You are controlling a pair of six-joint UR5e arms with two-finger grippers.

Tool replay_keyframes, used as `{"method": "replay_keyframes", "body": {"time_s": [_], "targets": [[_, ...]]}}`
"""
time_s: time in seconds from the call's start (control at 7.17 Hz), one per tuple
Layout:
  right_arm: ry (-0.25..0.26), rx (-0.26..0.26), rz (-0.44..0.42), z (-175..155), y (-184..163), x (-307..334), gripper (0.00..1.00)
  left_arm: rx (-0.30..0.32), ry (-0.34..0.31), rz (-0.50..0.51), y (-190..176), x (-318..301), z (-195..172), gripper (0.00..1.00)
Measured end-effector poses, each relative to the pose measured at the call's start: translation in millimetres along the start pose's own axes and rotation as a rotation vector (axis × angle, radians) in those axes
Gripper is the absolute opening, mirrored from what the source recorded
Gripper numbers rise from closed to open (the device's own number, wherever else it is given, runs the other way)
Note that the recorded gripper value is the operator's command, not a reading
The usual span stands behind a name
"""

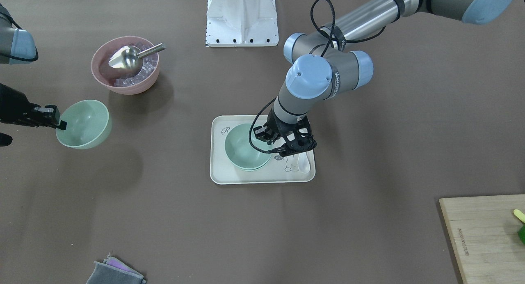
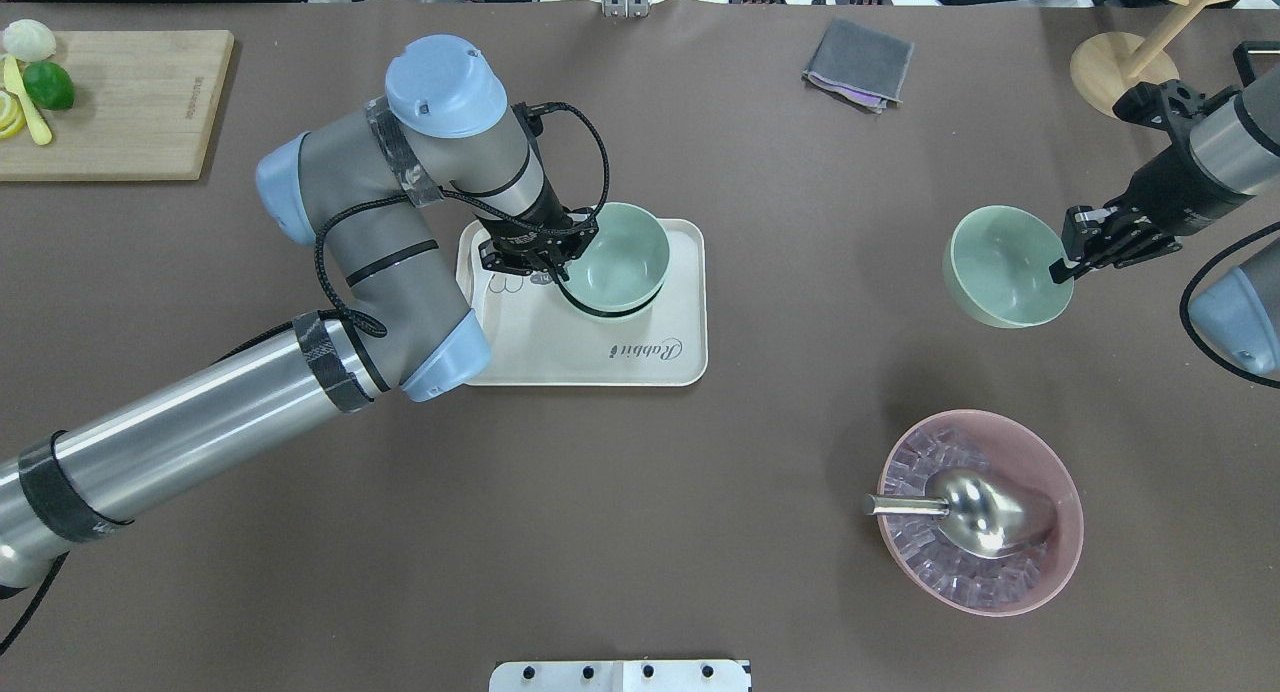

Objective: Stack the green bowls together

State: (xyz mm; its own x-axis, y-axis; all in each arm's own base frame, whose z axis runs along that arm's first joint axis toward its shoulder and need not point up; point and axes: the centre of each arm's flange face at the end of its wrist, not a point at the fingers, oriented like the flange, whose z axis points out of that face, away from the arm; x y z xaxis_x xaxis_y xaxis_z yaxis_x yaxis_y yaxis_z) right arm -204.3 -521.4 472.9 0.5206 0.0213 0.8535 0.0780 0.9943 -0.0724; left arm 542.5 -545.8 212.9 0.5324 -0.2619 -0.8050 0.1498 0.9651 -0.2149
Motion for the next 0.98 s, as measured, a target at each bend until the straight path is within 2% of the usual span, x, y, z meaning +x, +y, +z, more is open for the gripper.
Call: {"method": "replay_keyframes", "body": {"time_s": [0.98], "targets": [[0.004, 0.001, 0.002, 0.7, -0.1, 1.7, 0.00, -0.002, -0.005, -0.003, -0.2, -1.1, 2.4, 0.00]]}}
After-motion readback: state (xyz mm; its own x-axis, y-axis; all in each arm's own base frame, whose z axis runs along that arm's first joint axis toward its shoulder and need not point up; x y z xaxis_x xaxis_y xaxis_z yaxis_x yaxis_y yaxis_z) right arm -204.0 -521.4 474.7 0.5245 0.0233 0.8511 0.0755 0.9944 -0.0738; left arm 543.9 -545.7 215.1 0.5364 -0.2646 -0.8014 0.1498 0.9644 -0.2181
